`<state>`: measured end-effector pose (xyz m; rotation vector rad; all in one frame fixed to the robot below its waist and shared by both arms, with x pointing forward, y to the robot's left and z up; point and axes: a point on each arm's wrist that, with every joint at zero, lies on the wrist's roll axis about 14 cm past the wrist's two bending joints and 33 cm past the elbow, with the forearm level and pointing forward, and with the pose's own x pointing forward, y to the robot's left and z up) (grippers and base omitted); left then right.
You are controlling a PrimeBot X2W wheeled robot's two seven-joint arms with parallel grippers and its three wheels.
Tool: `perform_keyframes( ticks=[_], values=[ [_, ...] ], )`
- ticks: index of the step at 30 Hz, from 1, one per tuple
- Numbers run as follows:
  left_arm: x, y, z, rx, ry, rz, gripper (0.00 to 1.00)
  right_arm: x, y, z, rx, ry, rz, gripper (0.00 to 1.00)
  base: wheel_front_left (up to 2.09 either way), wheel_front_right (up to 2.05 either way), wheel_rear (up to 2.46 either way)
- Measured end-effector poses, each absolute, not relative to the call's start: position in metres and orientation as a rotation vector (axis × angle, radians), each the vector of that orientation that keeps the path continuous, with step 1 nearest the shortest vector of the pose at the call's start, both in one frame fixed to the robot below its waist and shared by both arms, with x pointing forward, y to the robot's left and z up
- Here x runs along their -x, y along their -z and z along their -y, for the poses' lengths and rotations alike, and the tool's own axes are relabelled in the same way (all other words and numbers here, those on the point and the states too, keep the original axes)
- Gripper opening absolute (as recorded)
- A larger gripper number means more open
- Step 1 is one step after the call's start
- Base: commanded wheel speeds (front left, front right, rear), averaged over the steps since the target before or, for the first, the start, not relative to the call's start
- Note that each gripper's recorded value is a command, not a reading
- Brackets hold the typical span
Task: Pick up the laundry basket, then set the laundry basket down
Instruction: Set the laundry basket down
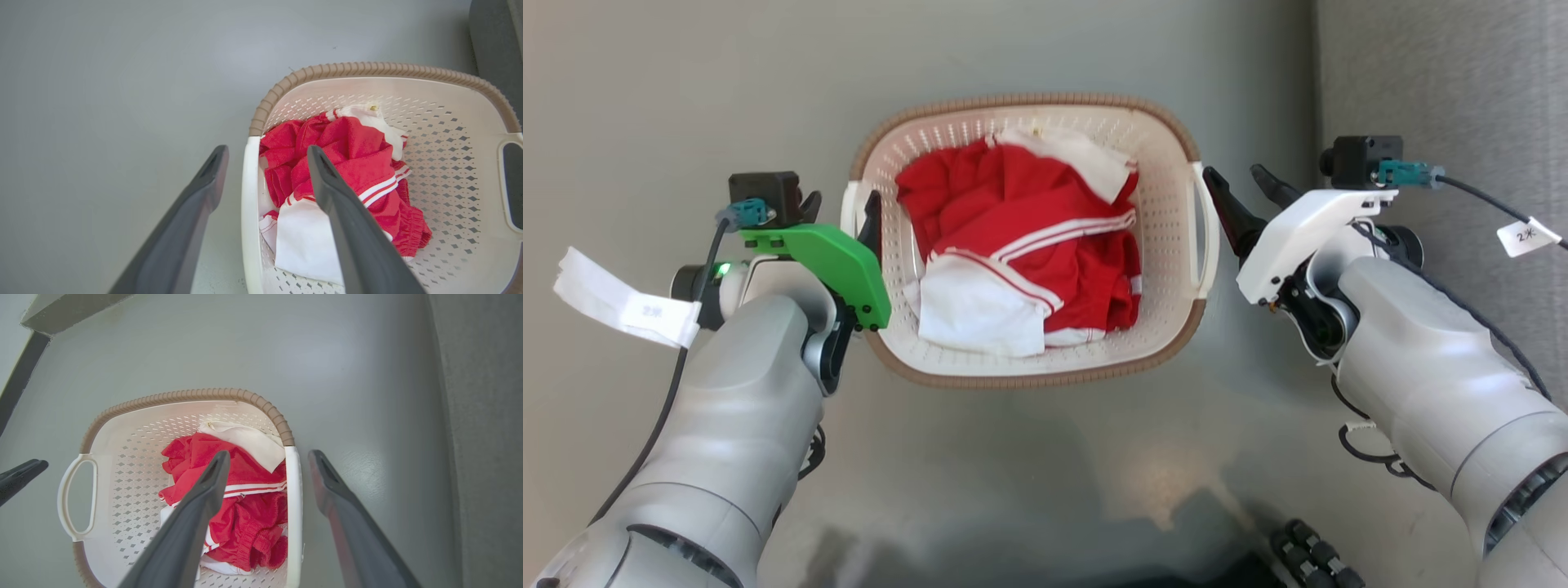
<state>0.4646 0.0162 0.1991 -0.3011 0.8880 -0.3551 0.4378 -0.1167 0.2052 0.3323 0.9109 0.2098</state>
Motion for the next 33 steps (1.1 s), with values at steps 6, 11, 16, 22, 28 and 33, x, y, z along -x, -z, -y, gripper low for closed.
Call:
perform_keyframes(
  ticks=[6, 11, 16, 22, 28, 33],
  values=[
    [-0.489, -0.245, -0.008, 0.319, 0.378, -0.766, 1.00, -0.456, -0.244, 0.118, -0.333, -0.226, -0.807, 1.00, 0.00, 0.00, 0.00],
    [-0.499, -0.278, -0.015, 0.330, 0.366, -0.687, 1.00, -0.482, -0.288, 0.127, -0.330, -0.226, -0.673, 1.00, 0.00, 0.00, 0.00],
    [-0.503, -0.308, -0.025, 0.335, 0.353, -0.609, 1.00, -0.498, -0.330, 0.140, -0.324, -0.215, -0.556, 1.00, 0.00, 0.00, 0.00],
    [-0.508, -0.352, -0.035, 0.350, 0.340, -0.491, 1.00, -0.496, -0.371, 0.149, -0.316, -0.213, -0.445, 1.00, 0.00, 0.00, 0.00],
    [-0.500, -0.396, -0.034, 0.364, 0.356, -0.376, 1.00, -0.488, -0.408, 0.167, -0.304, -0.188, -0.340, 1.00, 0.00, 0.00, 0.00],
    [-0.490, -0.431, -0.037, 0.353, 0.367, -0.276, 1.00, -0.476, -0.437, 0.168, -0.293, -0.198, -0.254, 1.00, 0.00, 0.00, 0.00]
  ],
)
